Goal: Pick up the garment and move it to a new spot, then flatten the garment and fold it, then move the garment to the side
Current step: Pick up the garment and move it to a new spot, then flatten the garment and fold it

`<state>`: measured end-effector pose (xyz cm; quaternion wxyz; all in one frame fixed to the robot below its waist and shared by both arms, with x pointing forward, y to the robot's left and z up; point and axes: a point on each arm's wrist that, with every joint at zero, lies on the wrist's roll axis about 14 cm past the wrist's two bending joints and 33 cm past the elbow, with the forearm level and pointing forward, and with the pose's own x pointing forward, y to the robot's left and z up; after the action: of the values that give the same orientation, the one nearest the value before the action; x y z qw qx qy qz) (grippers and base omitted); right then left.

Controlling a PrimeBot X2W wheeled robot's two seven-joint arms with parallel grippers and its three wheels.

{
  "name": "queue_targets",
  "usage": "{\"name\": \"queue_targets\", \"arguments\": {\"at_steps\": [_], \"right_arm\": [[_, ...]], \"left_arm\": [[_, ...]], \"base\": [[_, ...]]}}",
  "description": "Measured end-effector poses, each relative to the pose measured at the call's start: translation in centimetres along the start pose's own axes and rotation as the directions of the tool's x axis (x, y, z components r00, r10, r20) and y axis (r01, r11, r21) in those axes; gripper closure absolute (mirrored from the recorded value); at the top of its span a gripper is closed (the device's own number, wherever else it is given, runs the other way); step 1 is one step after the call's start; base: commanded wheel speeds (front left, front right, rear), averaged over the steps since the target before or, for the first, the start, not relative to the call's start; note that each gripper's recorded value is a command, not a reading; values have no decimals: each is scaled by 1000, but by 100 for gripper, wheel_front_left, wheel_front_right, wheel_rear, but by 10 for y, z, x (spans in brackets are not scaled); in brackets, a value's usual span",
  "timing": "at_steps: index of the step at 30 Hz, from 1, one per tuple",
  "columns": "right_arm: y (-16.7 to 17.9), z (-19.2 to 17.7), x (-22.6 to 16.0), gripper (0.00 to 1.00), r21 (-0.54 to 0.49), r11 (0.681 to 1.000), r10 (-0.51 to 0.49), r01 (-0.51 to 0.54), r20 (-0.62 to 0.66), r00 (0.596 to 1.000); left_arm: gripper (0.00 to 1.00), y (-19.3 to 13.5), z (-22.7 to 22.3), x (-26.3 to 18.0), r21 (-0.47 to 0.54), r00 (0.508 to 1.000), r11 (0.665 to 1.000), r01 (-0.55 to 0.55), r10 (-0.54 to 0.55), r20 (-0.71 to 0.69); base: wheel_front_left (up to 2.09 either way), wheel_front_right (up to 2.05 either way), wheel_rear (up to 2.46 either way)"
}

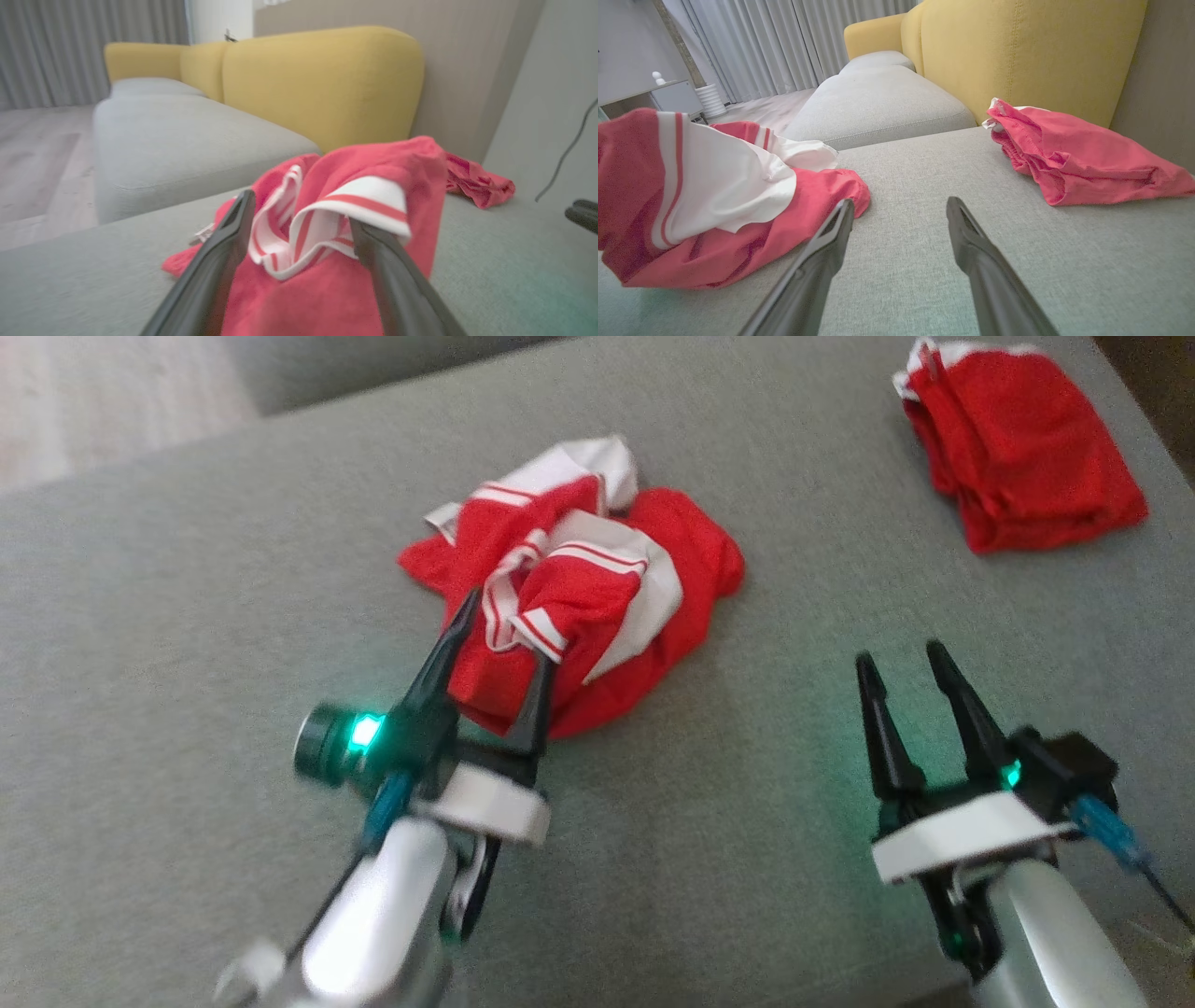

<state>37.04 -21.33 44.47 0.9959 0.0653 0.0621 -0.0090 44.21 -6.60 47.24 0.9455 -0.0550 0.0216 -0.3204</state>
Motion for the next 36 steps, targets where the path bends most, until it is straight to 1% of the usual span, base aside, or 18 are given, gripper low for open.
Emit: {"name": "queue_targets", "arguments": {"at_steps": [3,6,11,14,16,20,23,29,36], "right_arm": [[0,-3,-11,0,2,1000,-1,1,-5,1000],[4,-2,-19,0,2,1000,9,-9,4,1000],[14,-3,-30,0,6,999,40,-40,11,999],[24,-5,-35,0,9,998,69,-70,9,998],[32,-1,-35,0,8,996,94,-94,25,995],[43,4,-36,0,5,991,130,-130,42,991],[49,6,-36,0,3,989,148,-149,48,988],[55,0,-40,0,6,986,168,-168,30,985],[62,-4,-40,0,4,981,196,-196,15,980]], "left_arm": [[0,13,10,-34,-33,994,994,-105,106,32],[0,27,11,-77,-60,976,975,-213,215,33],[0,56,35,-137,-68,913,919,-389,394,104],[0,66,47,-166,-73,871,882,-465,471,141],[0,68,45,-182,-68,853,864,-498,503,138],[0,66,35,-205,-44,834,841,-540,541,110],[0,66,34,-210,-16,828,834,-551,550,112],[0,69,34,-213,-12,816,822,-569,567,112],[0,70,30,-214,-4,813,817,-576,574,101]], "base": [[0,0,0],[0,0,0],[0,0,0],[0,0,0],[0,0,0],[0,0,0],[0,0,0],[0,0,0],[0,0,0]]}}
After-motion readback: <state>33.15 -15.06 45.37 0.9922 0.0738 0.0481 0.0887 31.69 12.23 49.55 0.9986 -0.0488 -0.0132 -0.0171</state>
